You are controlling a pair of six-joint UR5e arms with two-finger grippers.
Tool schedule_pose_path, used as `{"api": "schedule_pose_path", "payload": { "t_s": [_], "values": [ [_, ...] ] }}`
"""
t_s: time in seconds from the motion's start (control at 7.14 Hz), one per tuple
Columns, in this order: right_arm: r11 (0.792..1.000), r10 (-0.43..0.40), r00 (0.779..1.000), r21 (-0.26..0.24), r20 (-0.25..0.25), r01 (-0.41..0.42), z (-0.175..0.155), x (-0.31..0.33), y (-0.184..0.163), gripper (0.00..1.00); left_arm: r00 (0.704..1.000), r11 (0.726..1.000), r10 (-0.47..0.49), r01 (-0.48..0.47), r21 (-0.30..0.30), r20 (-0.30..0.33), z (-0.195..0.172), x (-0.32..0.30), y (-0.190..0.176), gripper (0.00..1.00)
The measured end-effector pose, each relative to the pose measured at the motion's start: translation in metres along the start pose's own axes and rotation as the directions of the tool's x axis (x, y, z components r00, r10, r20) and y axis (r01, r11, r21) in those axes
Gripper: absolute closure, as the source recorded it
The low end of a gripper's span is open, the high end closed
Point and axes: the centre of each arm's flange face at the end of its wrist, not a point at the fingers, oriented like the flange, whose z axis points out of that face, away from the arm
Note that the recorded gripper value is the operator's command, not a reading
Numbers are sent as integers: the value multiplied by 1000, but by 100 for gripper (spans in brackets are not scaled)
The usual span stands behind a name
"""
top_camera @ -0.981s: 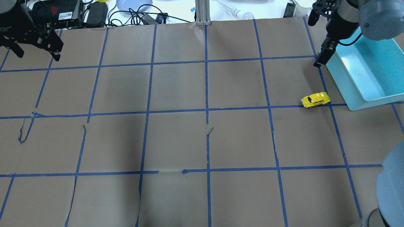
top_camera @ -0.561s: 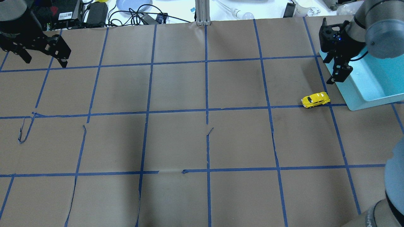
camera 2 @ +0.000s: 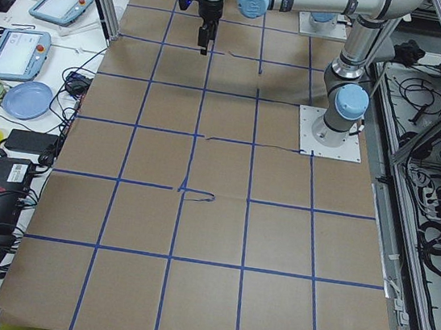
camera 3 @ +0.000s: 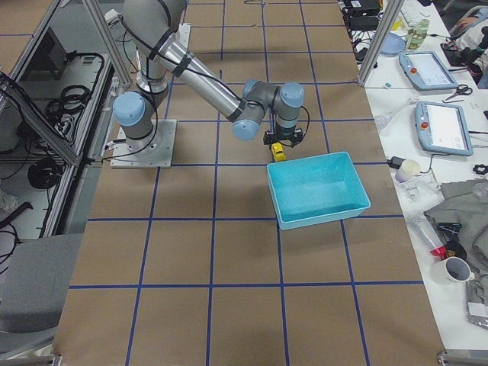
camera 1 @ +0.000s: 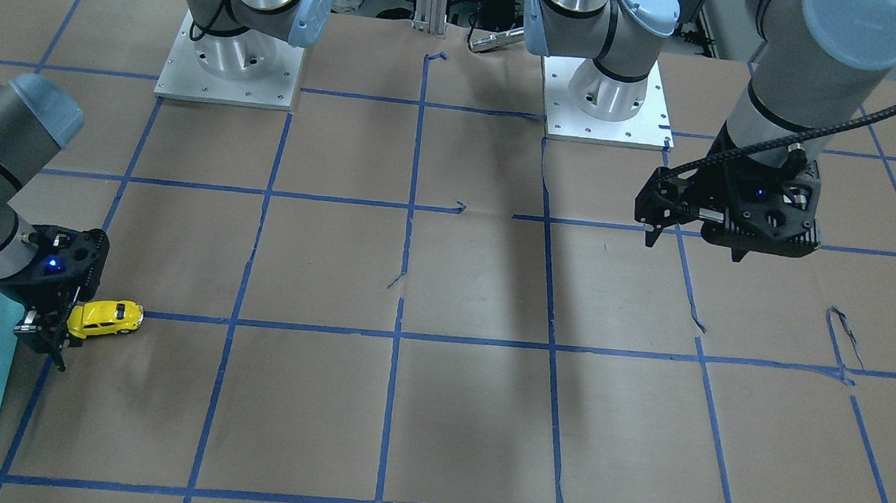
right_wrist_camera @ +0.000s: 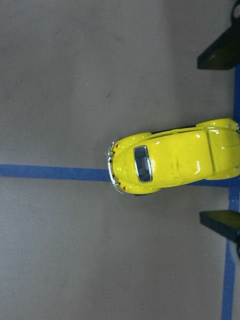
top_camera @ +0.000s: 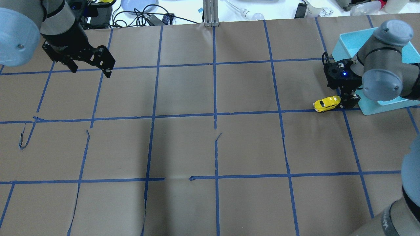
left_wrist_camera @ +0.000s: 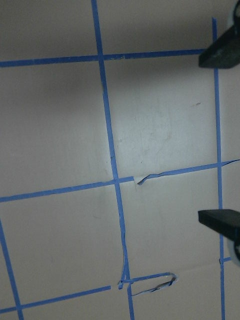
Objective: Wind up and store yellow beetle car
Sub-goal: 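Lower the right gripper onto the car beside the bin and grasp it, then lift the car with the right gripper and carry it over the bin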
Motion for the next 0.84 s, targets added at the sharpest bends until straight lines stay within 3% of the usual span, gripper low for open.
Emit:
{"api": "schedule_pose_path", "payload": {
  "t_s": [0.28, 0.42, 0.56, 0.84],
  "values": [
    [1000, -7, 1000, 3, 18, 7, 10, 0, -1, 12, 1000, 1000, -7, 7, 10, -28, -11, 9, 9, 0],
    [1000, -2, 1000, 10, 23, 2, 14, -1, -2, 90, 999, 1000, -8, 8, -5, -33, -11, 10, 12, 0],
    [1000, 1, 1000, 16, 27, -2, 18, -4, -4, 100, 999, 1000, -7, 7, -19, -37, -10, 11, 15, 0],
    [1000, 5, 1000, 9, 17, -5, 25, -11, -7, 100, 999, 1000, -5, 4, -29, -36, -9, 11, 16, 0]
  ]
}}
